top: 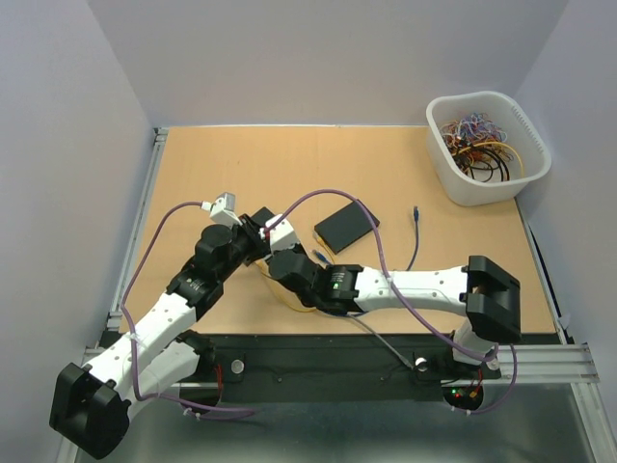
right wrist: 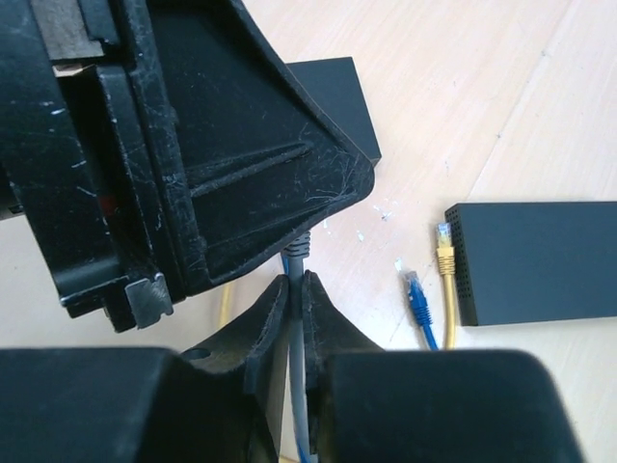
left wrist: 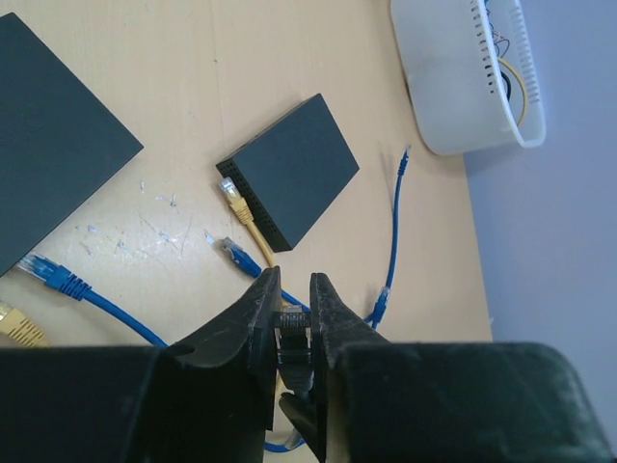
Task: Insert the plug into the switch port
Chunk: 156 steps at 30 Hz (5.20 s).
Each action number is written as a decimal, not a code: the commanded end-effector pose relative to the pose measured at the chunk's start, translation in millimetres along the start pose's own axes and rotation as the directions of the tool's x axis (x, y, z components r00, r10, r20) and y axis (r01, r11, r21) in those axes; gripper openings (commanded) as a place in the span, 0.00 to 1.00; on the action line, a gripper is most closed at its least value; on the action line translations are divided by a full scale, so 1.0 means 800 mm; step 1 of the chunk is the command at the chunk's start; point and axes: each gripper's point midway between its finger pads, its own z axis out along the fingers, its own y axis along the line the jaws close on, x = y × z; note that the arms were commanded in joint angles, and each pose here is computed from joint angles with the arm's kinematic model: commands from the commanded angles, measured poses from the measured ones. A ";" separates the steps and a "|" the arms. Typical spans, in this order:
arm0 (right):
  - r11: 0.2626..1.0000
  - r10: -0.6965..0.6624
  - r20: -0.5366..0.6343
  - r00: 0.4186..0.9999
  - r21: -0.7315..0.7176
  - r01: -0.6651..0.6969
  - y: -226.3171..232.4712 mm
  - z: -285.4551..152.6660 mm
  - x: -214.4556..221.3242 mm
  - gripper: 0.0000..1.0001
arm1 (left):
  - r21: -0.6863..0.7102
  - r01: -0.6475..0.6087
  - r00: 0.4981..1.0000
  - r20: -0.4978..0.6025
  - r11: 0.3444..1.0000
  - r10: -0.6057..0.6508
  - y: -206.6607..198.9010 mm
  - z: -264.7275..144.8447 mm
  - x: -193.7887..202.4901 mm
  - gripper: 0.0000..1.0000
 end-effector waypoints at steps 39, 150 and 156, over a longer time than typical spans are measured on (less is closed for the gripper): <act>0.558 0.481 0.211 0.851 -0.822 -0.112 0.014 -0.197 -0.198 0.45 | 0.785 -0.328 0.941 0.317 0.526 0.115 -0.218 -0.163 -0.052 0.00; 0.958 0.262 -0.376 0.889 0.214 -0.192 -0.198 0.050 0.186 0.00 | 0.166 -0.309 0.932 -0.145 0.936 0.333 0.023 0.268 0.039 0.61; 0.953 0.275 -0.382 0.882 0.232 -0.197 -0.207 0.059 0.189 0.01 | 0.188 -0.309 0.923 -0.176 0.932 0.341 0.021 0.279 0.049 0.61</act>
